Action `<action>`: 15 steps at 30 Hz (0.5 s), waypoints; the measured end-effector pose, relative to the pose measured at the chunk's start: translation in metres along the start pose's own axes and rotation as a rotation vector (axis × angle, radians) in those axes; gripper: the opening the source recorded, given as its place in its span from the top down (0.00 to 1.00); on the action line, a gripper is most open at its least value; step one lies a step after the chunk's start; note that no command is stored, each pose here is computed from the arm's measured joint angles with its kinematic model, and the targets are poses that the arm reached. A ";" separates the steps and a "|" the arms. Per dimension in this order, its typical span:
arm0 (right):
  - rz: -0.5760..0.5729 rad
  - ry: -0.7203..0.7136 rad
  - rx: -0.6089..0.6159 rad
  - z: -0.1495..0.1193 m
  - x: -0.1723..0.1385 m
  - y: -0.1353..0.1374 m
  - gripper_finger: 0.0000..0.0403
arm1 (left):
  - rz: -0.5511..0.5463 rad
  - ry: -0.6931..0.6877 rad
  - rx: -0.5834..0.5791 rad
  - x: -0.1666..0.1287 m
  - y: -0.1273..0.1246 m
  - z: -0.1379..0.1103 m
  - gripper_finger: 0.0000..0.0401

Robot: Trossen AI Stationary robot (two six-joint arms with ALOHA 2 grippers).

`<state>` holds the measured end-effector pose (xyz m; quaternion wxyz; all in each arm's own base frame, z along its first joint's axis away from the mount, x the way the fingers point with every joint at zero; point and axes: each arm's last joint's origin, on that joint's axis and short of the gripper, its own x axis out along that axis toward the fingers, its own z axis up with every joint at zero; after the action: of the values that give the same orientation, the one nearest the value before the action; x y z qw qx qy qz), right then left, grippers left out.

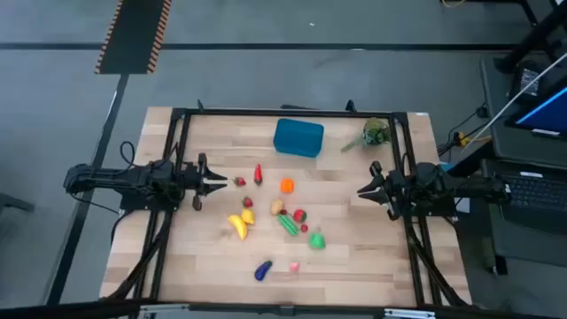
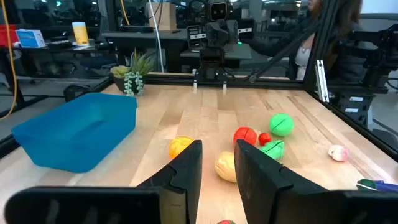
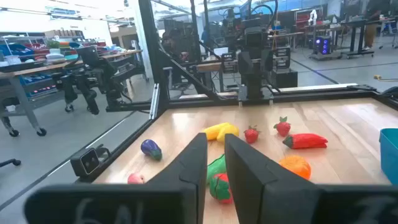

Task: Pick and placing Produce into tupperware

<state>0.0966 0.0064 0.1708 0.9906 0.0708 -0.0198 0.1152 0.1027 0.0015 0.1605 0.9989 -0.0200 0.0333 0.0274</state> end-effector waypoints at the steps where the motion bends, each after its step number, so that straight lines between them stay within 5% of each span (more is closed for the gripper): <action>1: 0.000 0.000 0.000 0.000 0.000 0.000 0.85 | 0.000 0.000 0.000 0.000 0.000 0.000 0.78; 15: -0.001 0.000 0.000 0.000 0.000 0.000 0.85 | 0.000 0.000 0.000 0.000 0.000 0.000 0.82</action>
<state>0.0966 0.0063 0.1708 0.9907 0.0708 -0.0200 0.1148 0.1027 0.0015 0.1604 0.9989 -0.0200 0.0334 0.0273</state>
